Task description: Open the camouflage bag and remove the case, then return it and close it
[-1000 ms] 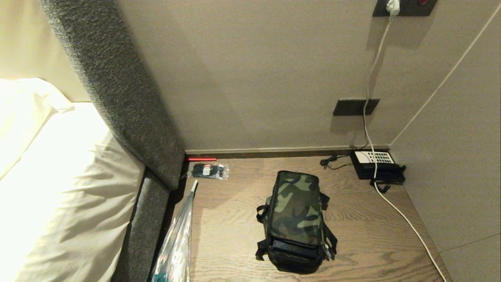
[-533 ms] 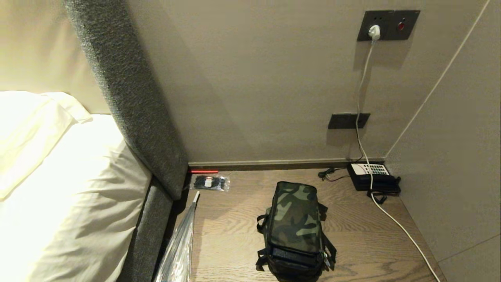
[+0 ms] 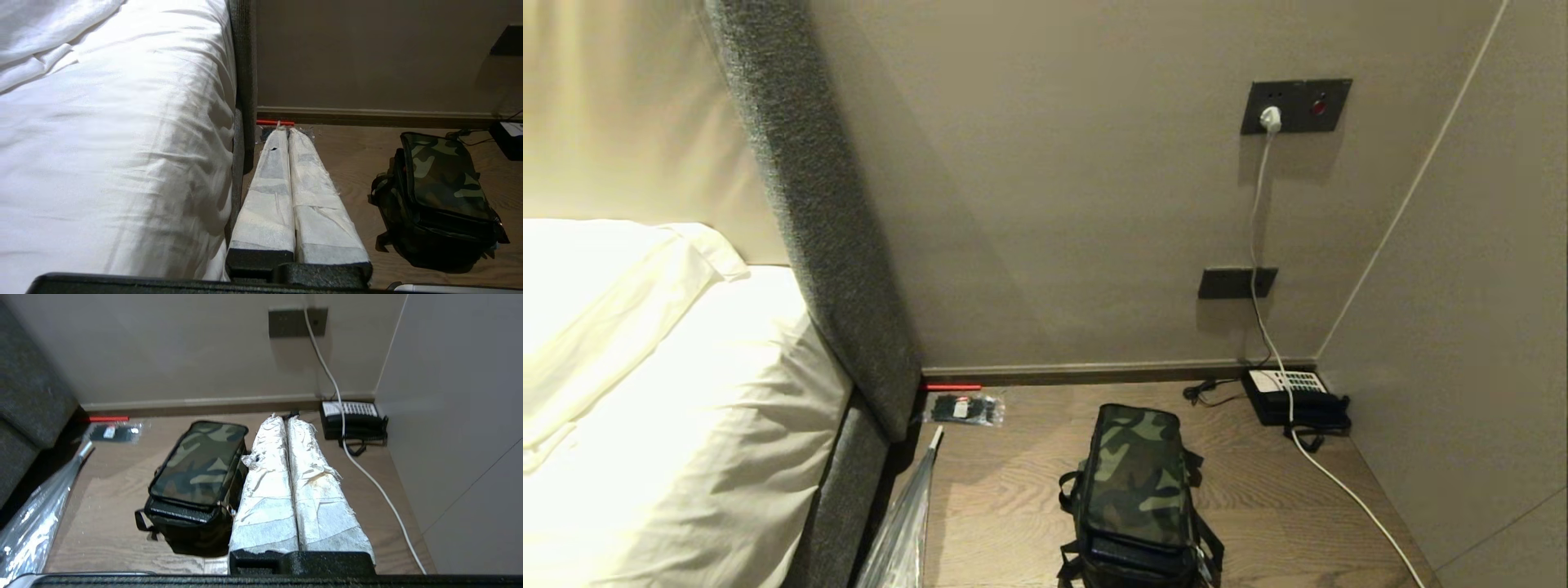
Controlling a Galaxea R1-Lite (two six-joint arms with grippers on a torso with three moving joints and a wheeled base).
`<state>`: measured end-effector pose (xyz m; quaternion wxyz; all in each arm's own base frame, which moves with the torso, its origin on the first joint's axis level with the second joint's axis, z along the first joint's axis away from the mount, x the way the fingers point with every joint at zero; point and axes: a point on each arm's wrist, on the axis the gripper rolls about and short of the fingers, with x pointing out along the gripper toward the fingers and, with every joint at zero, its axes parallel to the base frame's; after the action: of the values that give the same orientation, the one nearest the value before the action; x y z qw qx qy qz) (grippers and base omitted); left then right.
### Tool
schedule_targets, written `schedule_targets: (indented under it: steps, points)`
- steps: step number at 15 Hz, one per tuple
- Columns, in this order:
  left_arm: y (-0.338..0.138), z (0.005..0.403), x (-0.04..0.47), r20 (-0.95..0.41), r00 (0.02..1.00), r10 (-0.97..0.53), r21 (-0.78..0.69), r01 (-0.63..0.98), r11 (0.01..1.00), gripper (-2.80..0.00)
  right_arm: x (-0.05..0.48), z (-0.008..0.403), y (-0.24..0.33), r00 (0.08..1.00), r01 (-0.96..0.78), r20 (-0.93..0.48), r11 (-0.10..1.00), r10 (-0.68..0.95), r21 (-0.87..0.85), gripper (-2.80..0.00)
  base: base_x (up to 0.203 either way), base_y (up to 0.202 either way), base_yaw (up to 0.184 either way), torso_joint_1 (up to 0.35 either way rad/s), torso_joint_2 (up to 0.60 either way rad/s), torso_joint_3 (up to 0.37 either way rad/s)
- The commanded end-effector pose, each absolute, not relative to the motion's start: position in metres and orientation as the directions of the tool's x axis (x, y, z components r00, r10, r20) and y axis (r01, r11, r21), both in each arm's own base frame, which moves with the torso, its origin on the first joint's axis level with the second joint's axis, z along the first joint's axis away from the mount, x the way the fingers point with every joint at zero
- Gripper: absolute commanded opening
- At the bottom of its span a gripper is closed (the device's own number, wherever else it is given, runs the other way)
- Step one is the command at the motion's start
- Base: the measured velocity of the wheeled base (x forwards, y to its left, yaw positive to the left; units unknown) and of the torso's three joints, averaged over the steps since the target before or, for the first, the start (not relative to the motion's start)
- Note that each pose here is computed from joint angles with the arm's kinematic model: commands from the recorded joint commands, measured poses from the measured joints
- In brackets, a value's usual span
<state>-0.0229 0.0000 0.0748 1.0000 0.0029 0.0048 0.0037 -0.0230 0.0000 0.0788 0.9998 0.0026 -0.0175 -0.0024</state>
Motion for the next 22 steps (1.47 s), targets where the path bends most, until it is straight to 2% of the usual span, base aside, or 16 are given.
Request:
schedule_targets:
  steps: [1,8,22]
  points:
    - [0.0,0.0748,-0.023,-0.008,1.0,0.008,0.006,-0.008,1.0,-2.8,-0.0228,0.0748,0.0,0.999,0.004,0.034,1.0,-0.005,0.008,-2.8,0.0,0.0,0.0,0.002,0.01,0.2]
    - [0.0,0.0748,-0.023,-0.008,1.0,0.008,0.014,-0.008,1.0,-2.8,-0.0228,0.0748,0.0,0.999,0.004,0.034,1.0,-0.005,0.008,-2.8,0.0,0.0,0.0,0.0,0.0,0.178]
    - [0.0,0.0748,-0.023,-0.008,1.0,0.008,0.015,-0.008,1.0,-2.8,-0.0228,0.0748,-0.0001,0.999,0.006,0.034,1.0,-0.006,0.017,-2.8,0.0,0.0,0.0,0.001,0.0,0.007]
